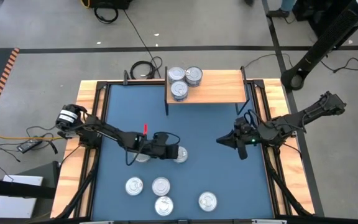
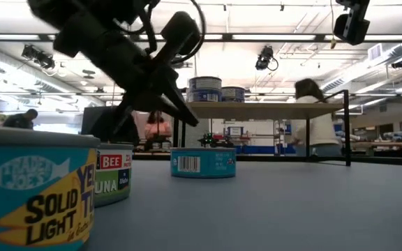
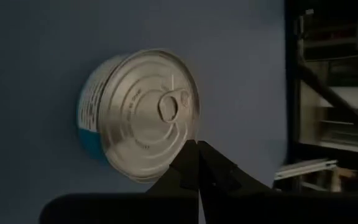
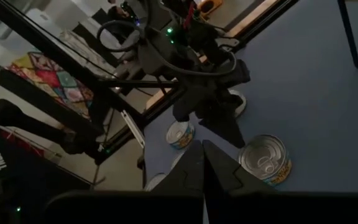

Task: Stack canned seafood by type on shelf
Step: Put the yellow blue tuna can on the shelf

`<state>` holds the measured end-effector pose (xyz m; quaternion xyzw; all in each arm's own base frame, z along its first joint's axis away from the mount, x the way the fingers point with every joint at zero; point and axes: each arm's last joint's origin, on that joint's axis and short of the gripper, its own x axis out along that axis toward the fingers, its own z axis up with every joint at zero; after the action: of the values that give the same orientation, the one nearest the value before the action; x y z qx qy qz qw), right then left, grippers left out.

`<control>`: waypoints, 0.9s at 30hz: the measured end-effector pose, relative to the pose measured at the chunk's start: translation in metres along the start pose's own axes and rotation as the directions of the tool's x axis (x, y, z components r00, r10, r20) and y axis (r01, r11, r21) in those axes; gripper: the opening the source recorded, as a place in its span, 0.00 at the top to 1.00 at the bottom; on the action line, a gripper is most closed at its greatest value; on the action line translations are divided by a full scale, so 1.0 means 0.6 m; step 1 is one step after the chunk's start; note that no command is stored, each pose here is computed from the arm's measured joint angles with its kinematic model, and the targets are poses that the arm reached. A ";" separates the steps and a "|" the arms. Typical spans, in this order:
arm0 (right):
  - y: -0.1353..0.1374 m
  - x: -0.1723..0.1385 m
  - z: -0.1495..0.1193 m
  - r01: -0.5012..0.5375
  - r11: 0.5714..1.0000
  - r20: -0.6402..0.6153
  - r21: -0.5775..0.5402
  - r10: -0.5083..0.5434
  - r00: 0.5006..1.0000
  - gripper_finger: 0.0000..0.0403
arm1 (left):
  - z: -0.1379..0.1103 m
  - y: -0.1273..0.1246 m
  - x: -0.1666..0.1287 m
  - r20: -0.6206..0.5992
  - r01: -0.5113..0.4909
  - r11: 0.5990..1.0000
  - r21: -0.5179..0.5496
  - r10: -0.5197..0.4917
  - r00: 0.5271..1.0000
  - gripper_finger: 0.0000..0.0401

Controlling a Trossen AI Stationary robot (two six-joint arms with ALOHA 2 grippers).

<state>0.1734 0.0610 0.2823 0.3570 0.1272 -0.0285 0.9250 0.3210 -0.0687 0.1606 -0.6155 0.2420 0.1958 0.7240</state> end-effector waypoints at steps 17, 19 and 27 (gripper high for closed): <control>-0.001 0.003 -0.002 0.009 1.000 -0.009 -0.020 -0.009 1.000 1.00 | -0.011 0.110 -0.020 0.066 0.087 0.983 -0.161 -0.078 0.995 1.00; -0.001 0.003 -0.002 0.008 1.000 -0.008 -0.020 -0.008 1.000 1.00 | -0.013 0.110 -0.021 0.069 0.115 0.979 -0.167 -0.105 0.992 1.00; -0.011 0.005 -0.004 0.058 0.998 0.007 -0.028 -0.058 0.998 1.00 | -0.016 0.069 -0.016 0.085 0.197 0.970 -0.141 -0.186 0.979 1.00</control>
<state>0.1749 0.0576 0.2757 0.3400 0.1351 -0.0547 0.9291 0.2883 -0.0710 0.1318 -0.6808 0.1400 0.1643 0.6999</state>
